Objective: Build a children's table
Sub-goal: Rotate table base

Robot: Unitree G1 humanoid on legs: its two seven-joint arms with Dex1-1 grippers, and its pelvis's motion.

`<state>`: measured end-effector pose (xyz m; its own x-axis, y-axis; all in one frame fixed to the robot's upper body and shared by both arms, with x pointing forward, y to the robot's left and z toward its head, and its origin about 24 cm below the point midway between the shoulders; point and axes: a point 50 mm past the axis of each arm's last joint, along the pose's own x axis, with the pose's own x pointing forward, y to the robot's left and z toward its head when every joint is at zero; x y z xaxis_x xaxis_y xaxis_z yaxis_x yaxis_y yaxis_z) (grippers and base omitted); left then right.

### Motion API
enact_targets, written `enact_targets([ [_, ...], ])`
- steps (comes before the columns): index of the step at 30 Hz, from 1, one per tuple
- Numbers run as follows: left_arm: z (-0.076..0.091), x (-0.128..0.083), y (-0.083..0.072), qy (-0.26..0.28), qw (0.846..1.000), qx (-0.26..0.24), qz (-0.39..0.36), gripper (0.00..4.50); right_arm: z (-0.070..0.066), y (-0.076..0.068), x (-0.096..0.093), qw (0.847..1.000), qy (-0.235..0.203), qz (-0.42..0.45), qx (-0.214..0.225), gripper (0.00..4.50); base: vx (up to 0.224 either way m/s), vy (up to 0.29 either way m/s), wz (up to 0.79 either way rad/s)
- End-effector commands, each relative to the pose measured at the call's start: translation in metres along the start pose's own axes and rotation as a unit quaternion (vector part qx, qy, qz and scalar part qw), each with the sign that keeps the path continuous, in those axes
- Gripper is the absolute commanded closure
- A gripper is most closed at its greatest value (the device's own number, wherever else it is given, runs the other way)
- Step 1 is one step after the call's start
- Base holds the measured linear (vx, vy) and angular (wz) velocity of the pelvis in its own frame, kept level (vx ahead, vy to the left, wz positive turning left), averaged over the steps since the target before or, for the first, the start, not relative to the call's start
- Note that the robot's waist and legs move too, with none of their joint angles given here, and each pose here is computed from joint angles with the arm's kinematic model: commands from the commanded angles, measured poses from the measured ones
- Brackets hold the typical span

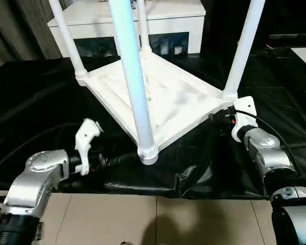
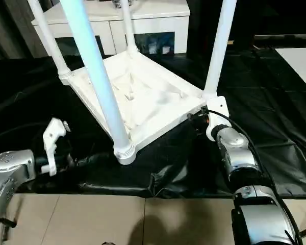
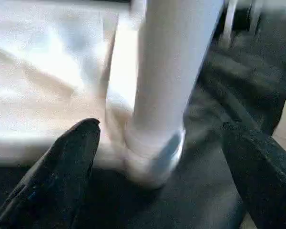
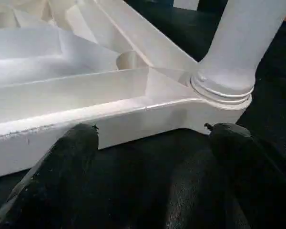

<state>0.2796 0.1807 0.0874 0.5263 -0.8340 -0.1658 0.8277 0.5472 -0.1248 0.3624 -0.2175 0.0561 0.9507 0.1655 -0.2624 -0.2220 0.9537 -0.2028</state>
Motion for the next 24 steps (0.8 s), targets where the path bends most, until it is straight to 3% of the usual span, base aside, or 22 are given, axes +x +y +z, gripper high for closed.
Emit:
enact_targets([
  [1,0.012,0.008,0.001,-0.028,1.000,0.007,-0.010,0.06,-0.011,0.010,0.001,1.000,0.023,0.013,-0.008,0.34,0.000,0.000,0.00],
  [6,0.014,0.032,0.002,-0.019,1.000,0.015,-0.012,0.06,-0.021,0.024,0.004,0.998,0.051,0.029,-0.028,0.34,0.000,0.000,0.00],
  [10,0.018,0.052,0.000,-0.016,0.999,0.023,-0.033,0.06,-0.016,0.043,0.011,0.998,0.039,0.053,-0.019,0.34,0.000,0.000,0.00],
  [15,0.031,0.070,-0.029,-0.026,0.991,0.032,-0.130,0.06,0.001,0.061,0.019,0.996,-0.003,0.087,0.011,0.34,0.000,0.000,0.00],
  [19,0.033,0.080,-0.045,-0.017,0.983,0.047,-0.177,0.06,0.007,0.073,0.021,0.993,-0.013,0.117,0.008,0.34,0.000,0.000,0.00],
  [24,0.033,0.105,-0.062,-0.008,0.976,0.070,-0.208,0.06,0.010,0.100,0.022,0.985,-0.027,0.171,0.003,0.34,0.000,0.000,0.00],
])
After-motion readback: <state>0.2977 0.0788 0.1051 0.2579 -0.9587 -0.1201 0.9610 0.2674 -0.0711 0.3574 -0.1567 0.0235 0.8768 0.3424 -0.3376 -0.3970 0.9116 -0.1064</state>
